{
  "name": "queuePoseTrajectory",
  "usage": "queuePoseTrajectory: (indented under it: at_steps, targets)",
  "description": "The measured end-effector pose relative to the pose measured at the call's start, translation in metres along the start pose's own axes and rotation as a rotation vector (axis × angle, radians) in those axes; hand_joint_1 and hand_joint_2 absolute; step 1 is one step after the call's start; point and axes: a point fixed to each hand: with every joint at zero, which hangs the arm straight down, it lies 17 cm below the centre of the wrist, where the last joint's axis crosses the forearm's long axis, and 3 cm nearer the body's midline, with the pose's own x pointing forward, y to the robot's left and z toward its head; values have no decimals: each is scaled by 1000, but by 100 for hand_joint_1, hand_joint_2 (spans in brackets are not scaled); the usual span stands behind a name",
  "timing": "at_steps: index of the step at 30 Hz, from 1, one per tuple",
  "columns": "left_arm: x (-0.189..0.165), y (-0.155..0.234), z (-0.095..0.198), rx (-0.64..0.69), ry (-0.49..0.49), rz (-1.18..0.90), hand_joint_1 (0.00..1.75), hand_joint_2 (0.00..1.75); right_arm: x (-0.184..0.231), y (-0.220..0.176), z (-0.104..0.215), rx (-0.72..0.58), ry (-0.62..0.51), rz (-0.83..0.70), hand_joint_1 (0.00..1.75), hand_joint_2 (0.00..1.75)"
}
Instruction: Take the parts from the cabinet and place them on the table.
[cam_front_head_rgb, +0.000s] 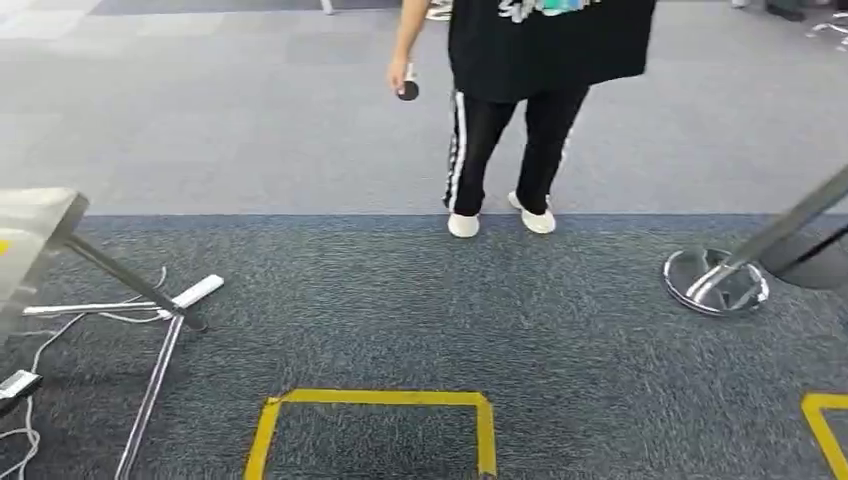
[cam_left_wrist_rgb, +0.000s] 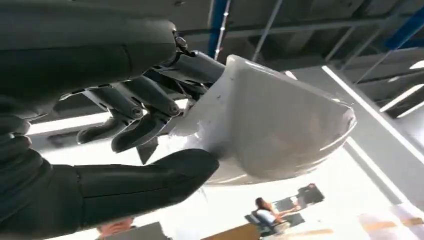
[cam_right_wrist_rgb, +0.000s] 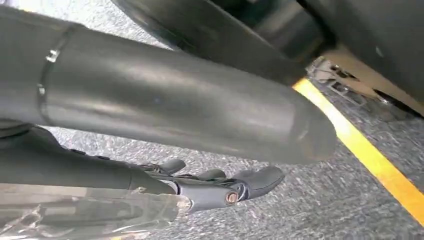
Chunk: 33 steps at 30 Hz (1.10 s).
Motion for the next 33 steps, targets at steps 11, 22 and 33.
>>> queuePoseTrajectory:
  at_steps: [11, 22, 33]
  targets:
    - [-2, -1, 14, -19, 4, -6, 175, 175, -15, -29, -3, -97, 53, -292, 0, 0]
    - [-7, -2, 25, -39, 14, -13, 175, 175, -35, -53, -4, -162, 98, -345, 0, 0]
    - [-18, -2, 36, -41, 38, -2, 175, 175, -33, -52, -4, -157, 89, -313, 0, 0]
